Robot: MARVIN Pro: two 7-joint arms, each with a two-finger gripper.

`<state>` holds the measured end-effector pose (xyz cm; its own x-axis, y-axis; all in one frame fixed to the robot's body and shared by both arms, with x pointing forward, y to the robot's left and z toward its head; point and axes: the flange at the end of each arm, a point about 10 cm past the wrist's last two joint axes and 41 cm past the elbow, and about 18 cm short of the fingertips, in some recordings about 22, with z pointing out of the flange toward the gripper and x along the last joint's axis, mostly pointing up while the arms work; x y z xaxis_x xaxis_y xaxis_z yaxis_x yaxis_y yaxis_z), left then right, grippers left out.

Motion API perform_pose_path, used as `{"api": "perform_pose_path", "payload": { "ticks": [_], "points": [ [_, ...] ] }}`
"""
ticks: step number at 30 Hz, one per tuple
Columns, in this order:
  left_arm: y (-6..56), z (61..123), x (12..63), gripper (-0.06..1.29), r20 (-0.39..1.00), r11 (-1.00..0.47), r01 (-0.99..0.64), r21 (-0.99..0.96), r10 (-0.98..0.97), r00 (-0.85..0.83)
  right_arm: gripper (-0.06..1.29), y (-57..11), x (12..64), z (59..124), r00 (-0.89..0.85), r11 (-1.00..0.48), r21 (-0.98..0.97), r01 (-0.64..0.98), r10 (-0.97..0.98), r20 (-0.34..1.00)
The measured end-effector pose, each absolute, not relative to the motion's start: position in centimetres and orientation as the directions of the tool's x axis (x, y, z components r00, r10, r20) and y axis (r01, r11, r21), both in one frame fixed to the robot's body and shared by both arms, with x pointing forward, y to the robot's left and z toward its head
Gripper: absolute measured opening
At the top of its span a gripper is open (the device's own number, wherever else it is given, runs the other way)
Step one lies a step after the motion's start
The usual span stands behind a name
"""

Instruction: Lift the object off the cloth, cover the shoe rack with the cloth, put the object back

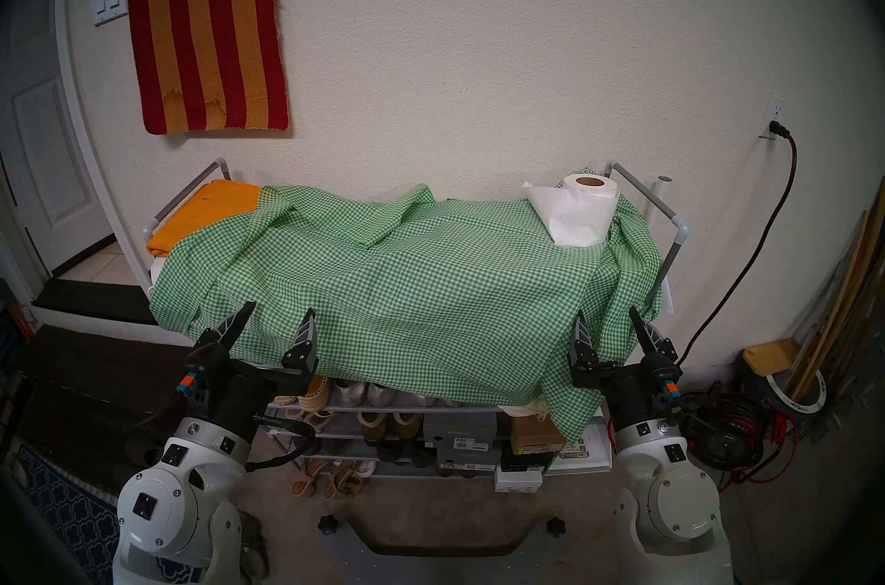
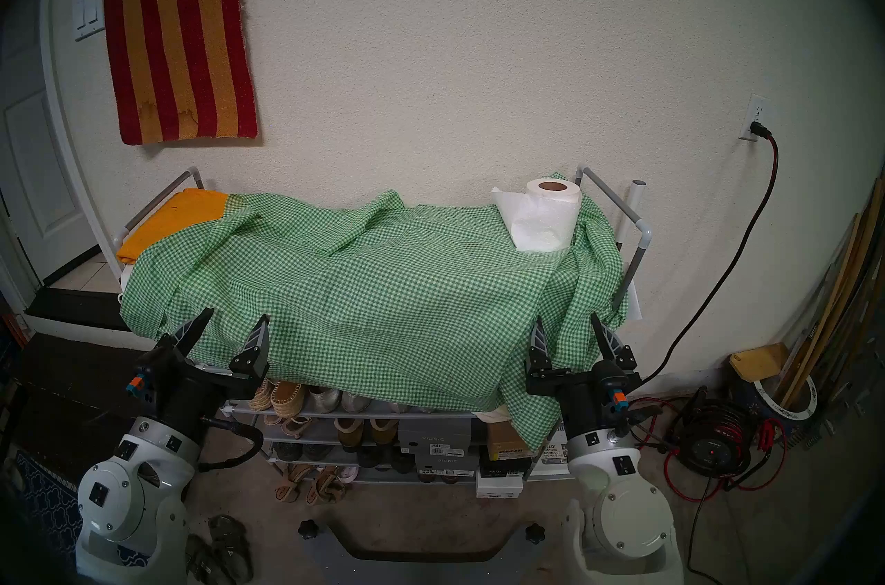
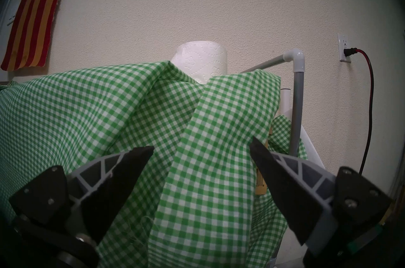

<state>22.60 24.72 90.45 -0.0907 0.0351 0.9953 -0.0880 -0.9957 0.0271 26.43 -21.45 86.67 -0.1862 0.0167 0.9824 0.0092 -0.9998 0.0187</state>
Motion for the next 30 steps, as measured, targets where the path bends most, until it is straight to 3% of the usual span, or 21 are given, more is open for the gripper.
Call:
{"api": "perform_pose_path", "payload": {
  "ticks": [18, 30],
  "points": [
    [24.7, 90.4, 22.6, 1.27, 0.995, -0.996, -0.089, 0.027, 0.035, -0.091, 1.24, -16.9, 22.4, 90.5, -0.226, -0.991, -0.059, 0.117, -0.085, 0.971],
    [24.7, 90.4, 22.6, 1.27, 0.995, -0.996, -0.090, 0.027, 0.036, -0.091, 1.24, -18.0, 19.3, 92.9, -0.316, -0.994, -0.106, 0.033, -0.110, 0.942]
  ]
}}
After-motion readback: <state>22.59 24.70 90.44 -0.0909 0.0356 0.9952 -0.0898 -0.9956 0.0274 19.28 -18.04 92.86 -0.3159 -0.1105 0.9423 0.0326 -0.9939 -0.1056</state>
